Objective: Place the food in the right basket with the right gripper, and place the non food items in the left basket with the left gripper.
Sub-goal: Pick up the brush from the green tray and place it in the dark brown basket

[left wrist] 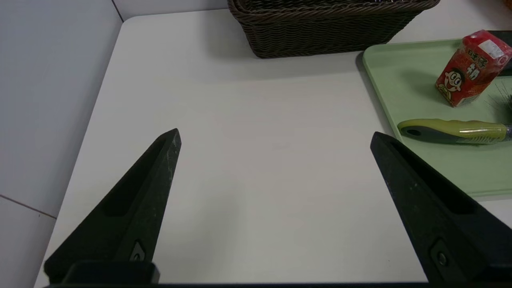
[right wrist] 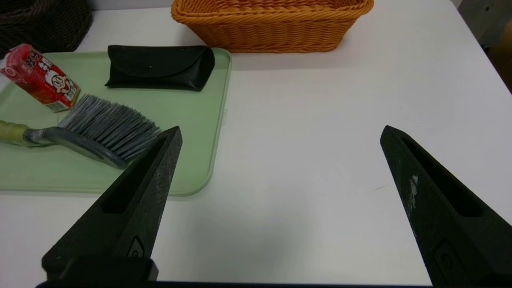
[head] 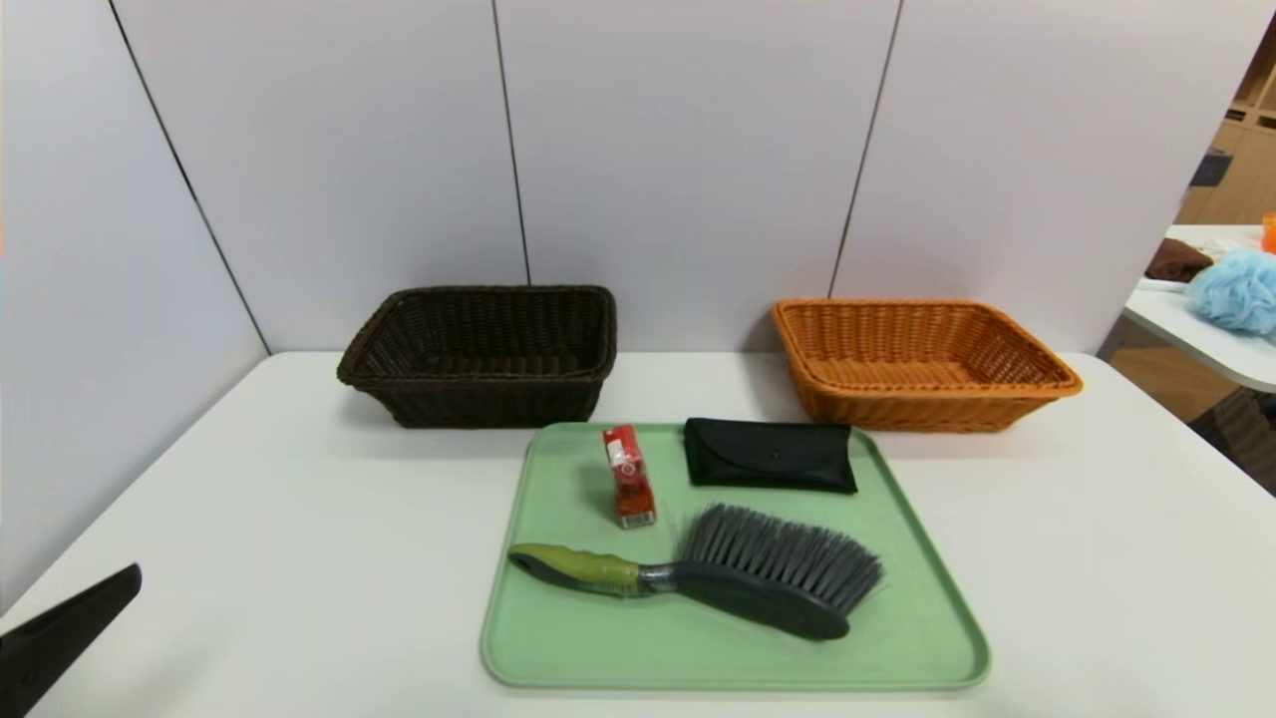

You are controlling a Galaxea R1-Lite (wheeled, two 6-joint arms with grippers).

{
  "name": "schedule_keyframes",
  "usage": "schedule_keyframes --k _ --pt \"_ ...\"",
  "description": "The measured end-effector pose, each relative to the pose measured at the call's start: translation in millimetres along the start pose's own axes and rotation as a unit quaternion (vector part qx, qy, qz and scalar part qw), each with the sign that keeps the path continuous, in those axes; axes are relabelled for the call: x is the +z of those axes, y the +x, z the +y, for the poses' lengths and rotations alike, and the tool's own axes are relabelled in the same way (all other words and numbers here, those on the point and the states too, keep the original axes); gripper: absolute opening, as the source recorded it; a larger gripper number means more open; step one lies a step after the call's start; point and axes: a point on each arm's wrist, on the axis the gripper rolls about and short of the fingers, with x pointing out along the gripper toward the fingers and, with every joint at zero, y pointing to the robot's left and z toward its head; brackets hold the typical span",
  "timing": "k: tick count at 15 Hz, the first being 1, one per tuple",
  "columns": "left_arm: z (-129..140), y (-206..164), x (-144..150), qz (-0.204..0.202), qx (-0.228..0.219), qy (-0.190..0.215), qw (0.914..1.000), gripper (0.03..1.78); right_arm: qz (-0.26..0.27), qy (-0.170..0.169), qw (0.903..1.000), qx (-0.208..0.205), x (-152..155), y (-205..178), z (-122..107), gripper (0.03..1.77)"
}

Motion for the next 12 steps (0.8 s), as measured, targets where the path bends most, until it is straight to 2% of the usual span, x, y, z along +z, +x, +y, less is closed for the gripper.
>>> schedule_keyframes --k 4,6,9,12 --pt "4 38 28 0.041 -0.013 -0.002 0.9991 1.69 0.051 0.003 0.9987 -0.003 27 33 -1 1.71" --pt "5 48 30 0.062 -0.017 -0.004 0.9979 1.69 0.074 0.003 0.9973 -0.001 32 48 -1 1.71" --pt "4 56 30 0.081 -0.038 -0.006 0.9960 1.69 0.102 0.002 0.9947 0.004 29 59 -1 1.71" --pt "2 66 30 0.094 -0.080 -0.006 0.9923 1.69 0.134 0.002 0.9910 -0.001 15 54 -1 1.71"
